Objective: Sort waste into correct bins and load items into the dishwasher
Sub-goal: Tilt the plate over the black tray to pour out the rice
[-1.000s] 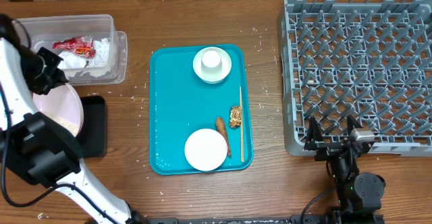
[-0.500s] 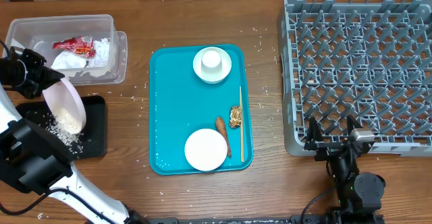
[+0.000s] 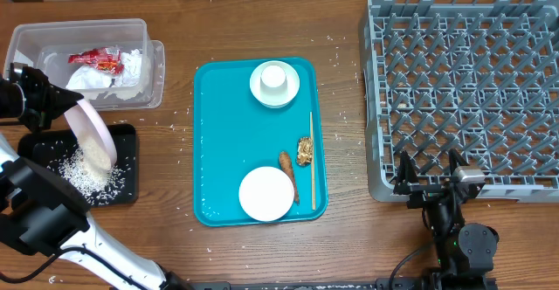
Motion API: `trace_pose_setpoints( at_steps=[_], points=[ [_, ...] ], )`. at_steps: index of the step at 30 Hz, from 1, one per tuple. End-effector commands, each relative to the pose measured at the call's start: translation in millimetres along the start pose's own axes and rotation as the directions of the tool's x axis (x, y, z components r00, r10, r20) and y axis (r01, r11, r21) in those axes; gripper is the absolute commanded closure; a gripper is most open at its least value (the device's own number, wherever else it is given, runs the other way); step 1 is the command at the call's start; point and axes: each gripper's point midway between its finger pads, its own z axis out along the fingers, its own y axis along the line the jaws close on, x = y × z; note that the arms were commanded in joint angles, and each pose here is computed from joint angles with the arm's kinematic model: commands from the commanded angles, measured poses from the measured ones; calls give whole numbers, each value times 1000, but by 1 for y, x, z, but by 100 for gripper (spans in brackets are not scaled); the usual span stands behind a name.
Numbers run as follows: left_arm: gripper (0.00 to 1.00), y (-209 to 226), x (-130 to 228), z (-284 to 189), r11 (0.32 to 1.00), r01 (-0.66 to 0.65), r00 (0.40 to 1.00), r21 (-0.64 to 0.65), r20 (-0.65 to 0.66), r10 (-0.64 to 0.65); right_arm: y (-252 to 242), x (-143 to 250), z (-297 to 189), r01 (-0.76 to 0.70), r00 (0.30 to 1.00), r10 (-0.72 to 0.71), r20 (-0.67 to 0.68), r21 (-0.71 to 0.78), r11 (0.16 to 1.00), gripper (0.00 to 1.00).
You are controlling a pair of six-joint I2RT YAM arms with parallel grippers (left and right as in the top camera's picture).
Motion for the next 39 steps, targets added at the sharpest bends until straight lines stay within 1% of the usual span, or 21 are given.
trace_pose_setpoints(
  at_steps=[1,2,4,8,10,12,13,15,16,18,19,21,23,24,26,29,30,36,39],
  points=[
    [96,-16,4,-8,993,-62,998,104,-12,64,-1,2,0,1,1000,-1,5,5,1000,0],
    [96,-20,5,-9,988,-79,997,132,-12,82,-1,2,0,1,1000,-1,5,5,1000,0],
    [96,-20,1,-12,985,-87,996,146,0,88,-1,2,0,1,1000,-1,5,5,1000,0],
    [96,-15,8,-17,987,-57,998,154,-26,61,-1,2,0,1,1000,-1,5,5,1000,0],
    [96,-9,4,-20,988,-59,998,142,-12,62,-1,2,0,1,1000,-1,5,5,1000,0],
    [96,-8,10,-24,986,-26,999,163,-36,32,-1,2,0,1,1000,-1,5,5,1000,0],
    [96,-10,10,-26,982,-42,998,185,-33,49,-1,2,0,0,1000,0,5,5,1000,0],
    [96,-5,-2,-31,980,-80,997,184,19,78,-1,2,0,1,1000,-1,5,5,1000,0],
    [96,0,-7,-34,982,-71,997,177,36,66,-1,2,0,1,1000,-1,5,5,1000,0],
    [95,5,-7,-40,981,-33,999,193,31,27,-1,2,0,0,1000,0,5,5,1000,0],
    [95,7,-4,-45,977,-29,999,212,25,25,-1,2,0,1,1000,-1,5,5,1000,0],
    [95,12,-7,-49,977,-43,999,211,41,36,-1,2,0,1,1000,-1,5,5,1000,0],
    [95,16,-3,-52,975,-15,1000,222,24,10,-1,2,0,0,1000,0,5,5,1000,0],
    [95,14,-3,-55,968,-49,999,246,34,42,-1,2,0,1,1000,-1,5,5,1000,0],
    [95,16,-9,-58,964,-89,995,249,65,75,-1,2,0,1,1000,-1,5,5,1000,0],
    [94,16,-8,-64,957,-55,997,286,60,40,-1,2,0,0,1000,0,5,5,1000,0],
    [94,15,-8,-66,952,-64,997,301,65,46,-1,2,0,1,1000,-1,5,5,1000,0],
    [95,19,-12,-67,954,-70,996,290,80,49,-1,2,0,1,1000,-1,5,5,1000,0],
    [96,18,-6,-66,955,-43,998,294,50,30,-1,2,0,1,1000,-1,5,5,1000,0]
  ],
)
